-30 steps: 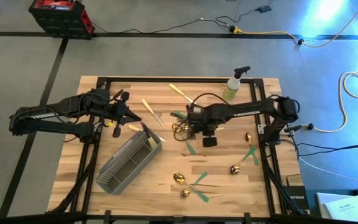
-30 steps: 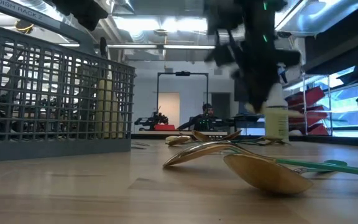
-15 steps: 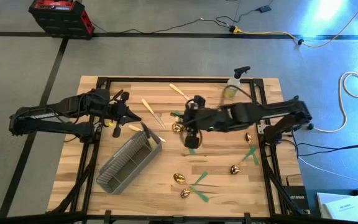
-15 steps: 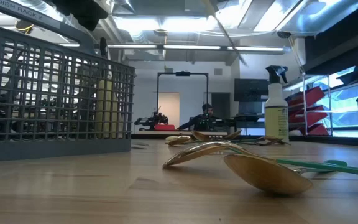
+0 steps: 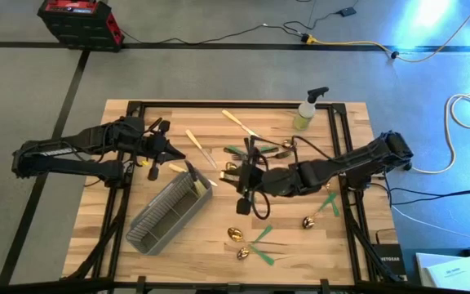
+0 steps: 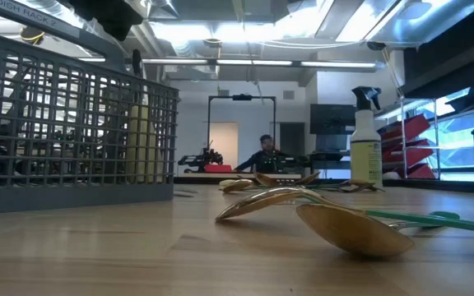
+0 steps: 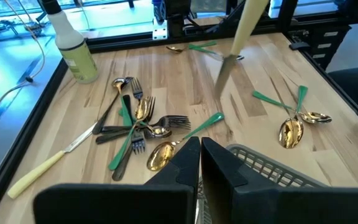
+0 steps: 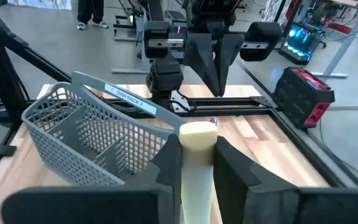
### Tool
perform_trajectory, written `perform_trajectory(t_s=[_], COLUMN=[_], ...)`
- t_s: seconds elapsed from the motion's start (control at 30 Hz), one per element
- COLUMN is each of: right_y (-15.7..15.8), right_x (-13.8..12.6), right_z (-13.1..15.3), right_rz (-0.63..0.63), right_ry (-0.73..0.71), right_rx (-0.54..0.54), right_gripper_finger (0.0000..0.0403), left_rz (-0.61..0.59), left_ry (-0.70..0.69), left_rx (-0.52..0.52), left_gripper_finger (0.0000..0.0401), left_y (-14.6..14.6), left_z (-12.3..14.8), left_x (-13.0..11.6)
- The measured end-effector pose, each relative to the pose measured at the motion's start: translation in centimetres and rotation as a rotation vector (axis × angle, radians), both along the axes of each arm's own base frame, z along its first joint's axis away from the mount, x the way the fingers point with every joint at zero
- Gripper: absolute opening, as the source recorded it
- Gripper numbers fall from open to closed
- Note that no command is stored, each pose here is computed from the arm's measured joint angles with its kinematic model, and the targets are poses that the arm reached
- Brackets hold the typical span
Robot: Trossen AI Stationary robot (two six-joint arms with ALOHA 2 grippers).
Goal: Sort silverware
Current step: Put the table knife into the silverware tray
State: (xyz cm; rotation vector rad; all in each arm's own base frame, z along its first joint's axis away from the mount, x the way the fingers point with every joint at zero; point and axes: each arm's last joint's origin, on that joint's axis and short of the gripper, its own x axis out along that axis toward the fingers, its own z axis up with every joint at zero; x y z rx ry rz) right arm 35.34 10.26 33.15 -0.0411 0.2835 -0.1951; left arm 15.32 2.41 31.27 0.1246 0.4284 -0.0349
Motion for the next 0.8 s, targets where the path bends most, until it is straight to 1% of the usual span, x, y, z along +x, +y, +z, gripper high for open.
perform_trajectory(t_s=[0.23, 0.3, 0.4, 0.47, 0.53, 0.6, 0.67, 0.8], right_y=[0.3, 0.7, 1.4, 1.8, 1.9, 2.1, 2.5, 3.3], right_x=[0.0, -0.2, -0.7, -1.2, -1.5, -1.9, -2.4, -3.3], right_z=[-1.0, -1.4, -2.7, -3.6, -3.8, -3.9, -3.7, -2.6], right_rz=[0.0, -0.02, -0.029, -0.06, -0.102, -0.165, -0.26, -0.383], right_ry=[-0.063, -0.11, -0.177, -0.224, -0.283, -0.311, -0.312, -0.341], right_rx=[0.039, 0.041, 0.034, 0.042, 0.054, 0.022, -0.039, -0.15], right_gripper_finger=[0.0043, 0.0043, 0.0043, 0.0043, 0.0043, 0.0043, 0.0043, 0.0043], left_rz=[0.0, -0.001, -0.001, -0.002, -0.002, -0.003, -0.003, -0.002], left_ry=[-0.001, -0.002, -0.005, -0.006, -0.009, -0.021, -0.049, -0.121], left_rx=[0.0, 0.001, 0.003, 0.005, 0.006, 0.011, 0.016, 0.029], left_gripper_finger=[0.0, 0.0, 0.0, 0.0, 0.0, 0.0, 0.0, 0.0], left_y=[0.0, 0.0, 0.0, 0.0, 0.0, 0.0, 0.0, 0.1], left_z=[0.0, 0.0, 0.0, 0.1, 0.1, 0.2, 0.4, 1.1], left_x=[0.0, 0.0, 0.0, 0.0, 0.0, 0.1, 0.2, 0.4])
